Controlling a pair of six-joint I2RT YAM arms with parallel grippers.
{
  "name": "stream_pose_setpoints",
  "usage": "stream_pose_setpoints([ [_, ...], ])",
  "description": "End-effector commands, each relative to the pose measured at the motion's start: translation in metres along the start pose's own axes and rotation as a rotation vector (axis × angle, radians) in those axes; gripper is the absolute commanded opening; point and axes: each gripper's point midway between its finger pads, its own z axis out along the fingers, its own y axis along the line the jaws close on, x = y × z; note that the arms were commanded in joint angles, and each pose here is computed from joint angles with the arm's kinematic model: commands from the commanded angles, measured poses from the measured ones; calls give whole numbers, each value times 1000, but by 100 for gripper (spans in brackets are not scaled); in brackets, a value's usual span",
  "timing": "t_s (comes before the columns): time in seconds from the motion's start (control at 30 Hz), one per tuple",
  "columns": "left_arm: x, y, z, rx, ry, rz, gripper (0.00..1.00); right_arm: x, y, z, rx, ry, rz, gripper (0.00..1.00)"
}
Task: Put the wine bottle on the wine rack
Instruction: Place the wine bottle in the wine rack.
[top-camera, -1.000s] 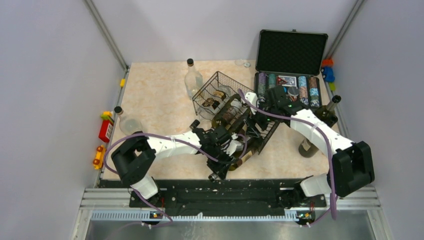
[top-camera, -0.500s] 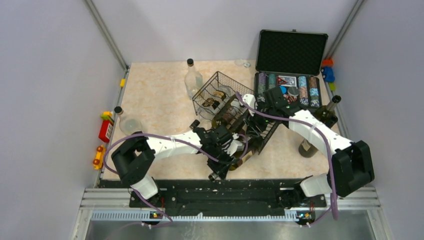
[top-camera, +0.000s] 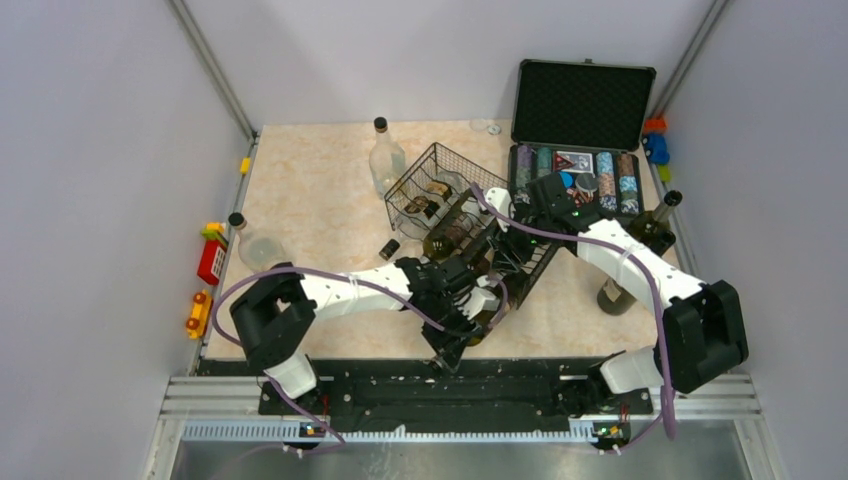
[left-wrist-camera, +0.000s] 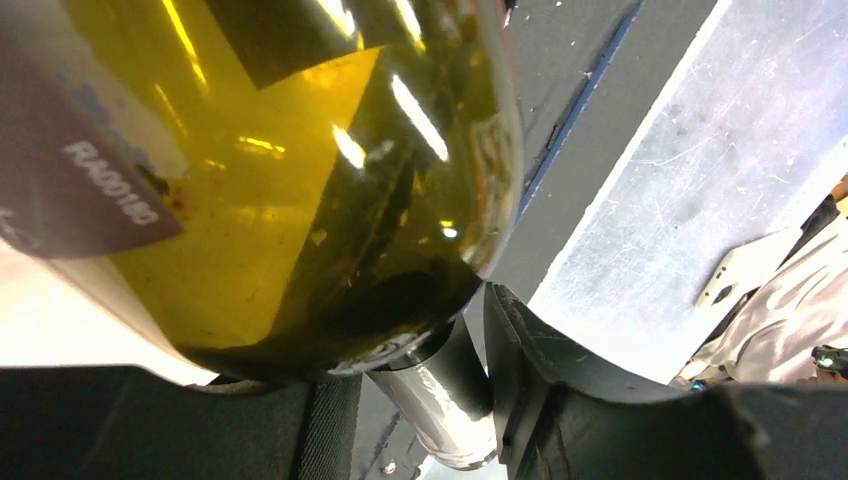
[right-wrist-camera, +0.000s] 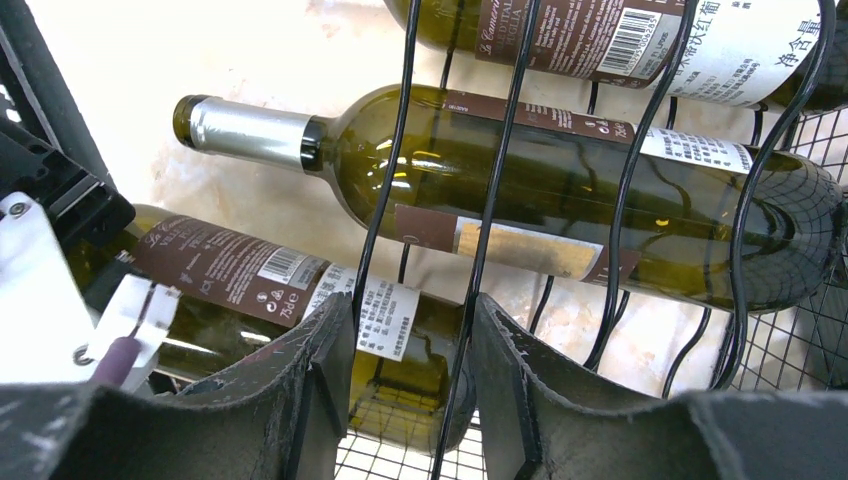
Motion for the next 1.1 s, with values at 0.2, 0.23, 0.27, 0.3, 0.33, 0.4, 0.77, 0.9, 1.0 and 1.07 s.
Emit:
stream_pose_setpoints([
  [0.2,-41,-18,-3,62,-90,126,42,-2,4,11,-27,-5,-31,39],
  [0.23,-44,-18,-2,63,-94,124,41,-3,4,10,-27,-5,-32,39],
  [0.27,-46,-19,-2,66,-97,122,41,-3,4,10,-26,-6,-32,38],
  [0.3,-48,-20,-3,66,-99,120,42,-3,4,10,-26,-6,-31,38],
  [0.33,-48,-19,-2,66,-96,117,42,-3,4,10,-26,-6,-31,38],
  [0.4,-50,-17,0,58,-98,111,42,-4,4,9,-24,-8,-32,38],
  [0.77,-85,-11,2,2,-234,70,44,-7,3,7,-14,-13,-24,39],
  [0.9,-97,-7,1,-33,-283,51,45,-8,-3,5,18,-12,-11,44],
  [1.0,-104,-5,1,-44,-306,43,45,-10,-7,1,40,-11,-4,51],
  [1.07,-107,-5,2,-41,-317,41,45,-12,-9,-4,51,-18,-3,55],
])
